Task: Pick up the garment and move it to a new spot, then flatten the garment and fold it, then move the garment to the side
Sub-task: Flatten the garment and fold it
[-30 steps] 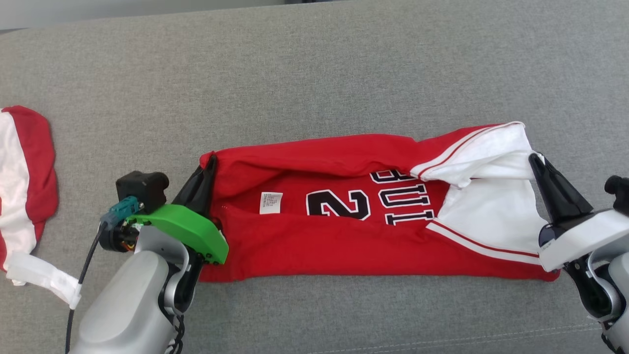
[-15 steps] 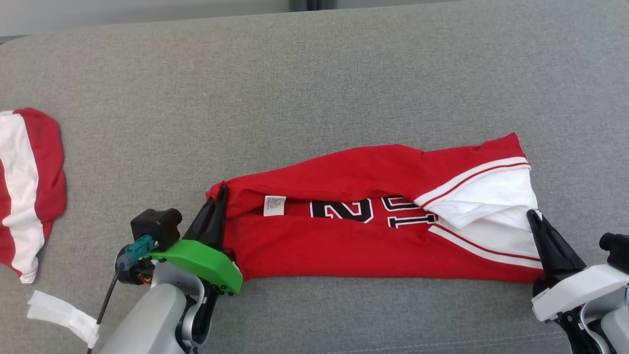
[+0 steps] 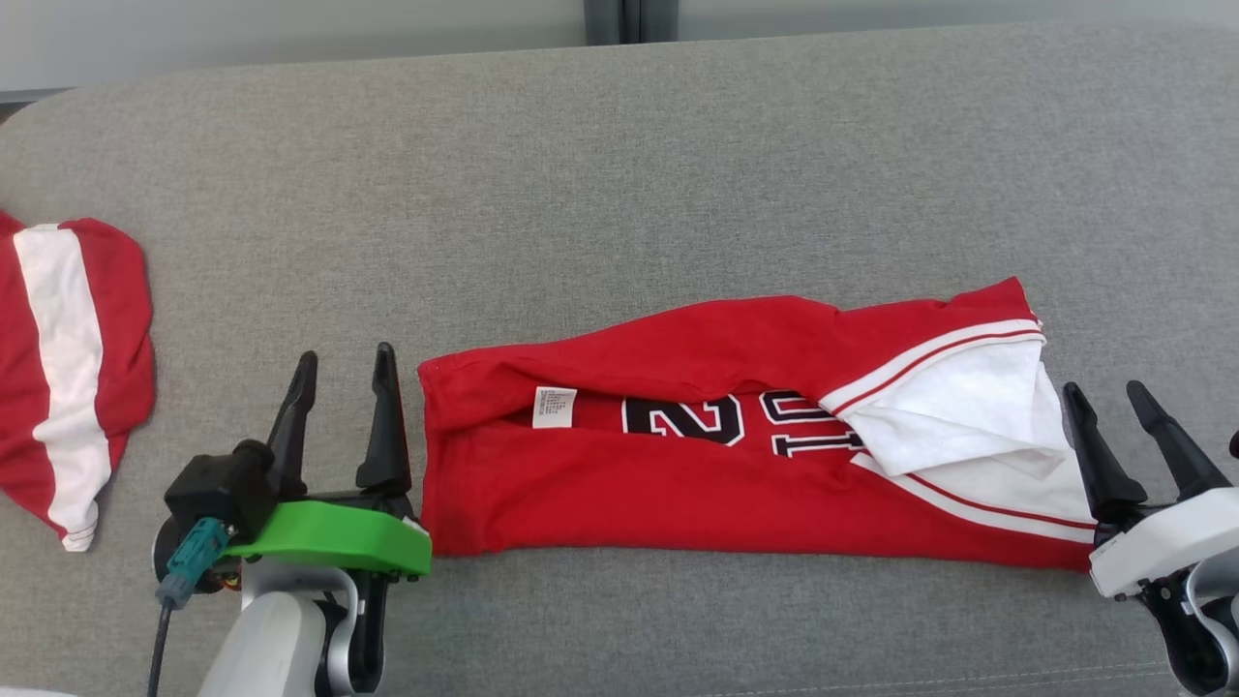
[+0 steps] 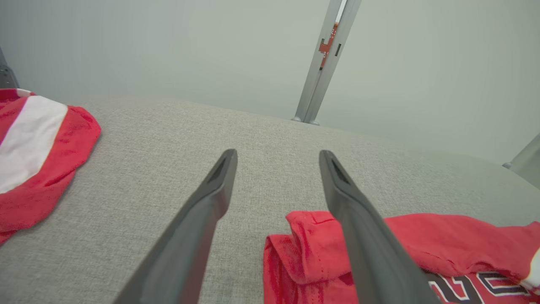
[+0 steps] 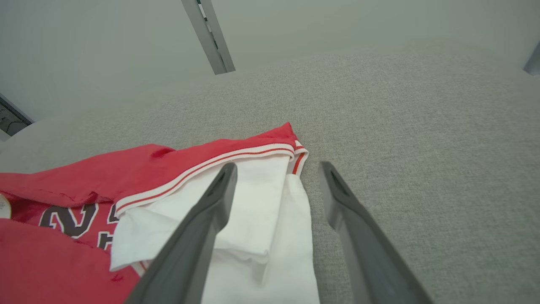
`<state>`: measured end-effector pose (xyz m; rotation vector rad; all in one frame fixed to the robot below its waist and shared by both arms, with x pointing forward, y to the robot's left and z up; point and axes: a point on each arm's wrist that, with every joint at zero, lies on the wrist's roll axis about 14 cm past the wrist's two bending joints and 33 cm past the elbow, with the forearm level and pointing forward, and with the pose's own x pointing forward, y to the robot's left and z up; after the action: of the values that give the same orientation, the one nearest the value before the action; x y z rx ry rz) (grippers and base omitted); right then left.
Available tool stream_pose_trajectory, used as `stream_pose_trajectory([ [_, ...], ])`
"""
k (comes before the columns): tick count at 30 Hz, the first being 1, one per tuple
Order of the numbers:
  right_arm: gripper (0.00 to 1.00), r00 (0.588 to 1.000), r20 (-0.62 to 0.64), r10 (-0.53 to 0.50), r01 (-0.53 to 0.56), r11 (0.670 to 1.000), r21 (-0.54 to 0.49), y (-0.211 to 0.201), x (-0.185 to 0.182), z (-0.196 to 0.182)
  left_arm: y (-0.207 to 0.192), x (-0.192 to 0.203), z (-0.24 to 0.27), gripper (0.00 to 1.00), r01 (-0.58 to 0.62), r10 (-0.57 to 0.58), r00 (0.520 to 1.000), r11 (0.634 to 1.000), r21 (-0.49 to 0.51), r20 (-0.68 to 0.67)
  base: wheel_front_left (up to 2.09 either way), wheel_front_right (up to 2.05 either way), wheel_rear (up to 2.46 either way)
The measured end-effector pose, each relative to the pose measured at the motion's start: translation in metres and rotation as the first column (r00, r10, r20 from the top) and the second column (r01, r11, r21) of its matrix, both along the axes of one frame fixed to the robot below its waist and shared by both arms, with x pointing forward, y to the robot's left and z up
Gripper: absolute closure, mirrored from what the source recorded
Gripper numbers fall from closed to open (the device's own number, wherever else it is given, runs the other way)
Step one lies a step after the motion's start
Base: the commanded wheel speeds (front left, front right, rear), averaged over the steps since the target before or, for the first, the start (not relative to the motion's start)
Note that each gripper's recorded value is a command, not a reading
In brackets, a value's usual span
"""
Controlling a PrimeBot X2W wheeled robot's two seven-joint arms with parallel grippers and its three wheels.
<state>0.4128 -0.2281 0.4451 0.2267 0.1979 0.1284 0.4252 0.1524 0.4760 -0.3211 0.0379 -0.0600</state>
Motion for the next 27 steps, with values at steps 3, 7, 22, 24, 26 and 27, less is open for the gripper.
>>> stream_pose_trajectory([
  [3, 0.00, 0.999, -0.033, 0.006, -0.007, 1.000, -0.029, -0.001, 0.009, -0.005, 0.014, -0.004, 0.009, 0.00, -0.054, 0.054, 0.998, 0.998, 0.016, 0.036, 0.00, 0.00, 0.00],
  [7, 0.00, 0.995, -0.095, 0.008, -0.013, 0.998, -0.057, -0.002, 0.017, -0.019, 0.032, -0.012, 0.015, 0.00, -0.115, 0.111, 0.992, 0.992, 0.054, 0.068, 0.00, 0.00, 0.00],
  [22, 0.59, 0.946, -0.320, 0.040, -0.051, 0.998, -0.024, 0.019, 0.016, -0.076, 0.055, -0.032, 0.011, 0.00, -0.177, 0.168, 0.983, 0.972, 0.152, 0.069, 0.00, 0.00, 0.00],
  [24, 0.97, 0.942, -0.334, 0.045, -0.050, 0.999, -0.006, 0.022, 0.015, -0.078, 0.055, -0.032, 0.012, 0.00, -0.180, 0.171, 0.983, 0.972, 0.149, 0.071, 0.00, 0.00, 0.00],
  [26, 1.00, 0.939, -0.340, 0.048, -0.045, 0.999, 0.015, 0.024, 0.015, -0.079, 0.054, -0.032, 0.013, 0.00, -0.180, 0.171, 0.983, 0.972, 0.148, 0.074, 0.00, 0.00, 0.00],
  [27, 1.00, 0.938, -0.343, 0.051, -0.047, 0.999, 0.021, 0.025, 0.014, -0.079, 0.054, -0.033, 0.013, 0.00, -0.181, 0.172, 0.982, 0.972, 0.148, 0.074, 0.00, 0.00, 0.00],
])
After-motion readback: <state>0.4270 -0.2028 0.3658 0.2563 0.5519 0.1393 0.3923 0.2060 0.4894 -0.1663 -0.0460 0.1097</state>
